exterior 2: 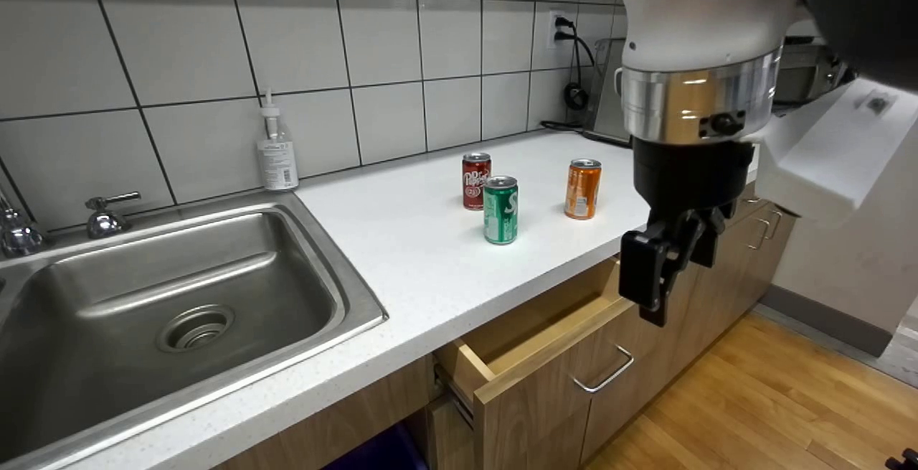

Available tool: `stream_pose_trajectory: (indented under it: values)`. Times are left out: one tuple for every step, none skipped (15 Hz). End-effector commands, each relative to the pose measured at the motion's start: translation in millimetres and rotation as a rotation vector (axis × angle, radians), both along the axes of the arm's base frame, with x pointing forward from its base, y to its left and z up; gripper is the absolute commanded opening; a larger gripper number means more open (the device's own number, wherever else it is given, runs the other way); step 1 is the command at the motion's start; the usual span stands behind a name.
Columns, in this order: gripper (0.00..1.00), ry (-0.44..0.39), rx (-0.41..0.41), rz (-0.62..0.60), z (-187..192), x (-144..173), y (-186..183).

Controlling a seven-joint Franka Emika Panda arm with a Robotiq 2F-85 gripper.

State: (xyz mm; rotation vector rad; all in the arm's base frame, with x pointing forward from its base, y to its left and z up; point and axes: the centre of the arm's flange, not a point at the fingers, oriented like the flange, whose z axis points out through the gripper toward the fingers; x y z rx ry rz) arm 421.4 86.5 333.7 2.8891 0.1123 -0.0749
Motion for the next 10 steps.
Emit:
stream_pose_trajectory:
  values:
    - [1.00, 0.009, 0.001, 0.057, -18, 24, -12]
    - [1.00, 0.012, 0.004, 0.063, -22, 28, -13]
    - [1.00, 0.013, 0.008, 0.068, -27, 31, -16]
    - [1.00, 0.018, 0.010, 0.070, -31, 36, -17]
    - [1.00, 0.019, 0.015, 0.076, -34, 40, -20]
    - [1.00, 0.018, 0.018, 0.083, -37, 44, -22]
    - [1.00, 0.017, 0.023, 0.087, -39, 49, -26]
    - [1.00, 0.016, 0.027, 0.090, -41, 54, -28]
    - [1.00, 0.015, 0.034, 0.091, -43, 59, -31]
    - [1.00, 0.013, 0.041, 0.092, -46, 65, -35]
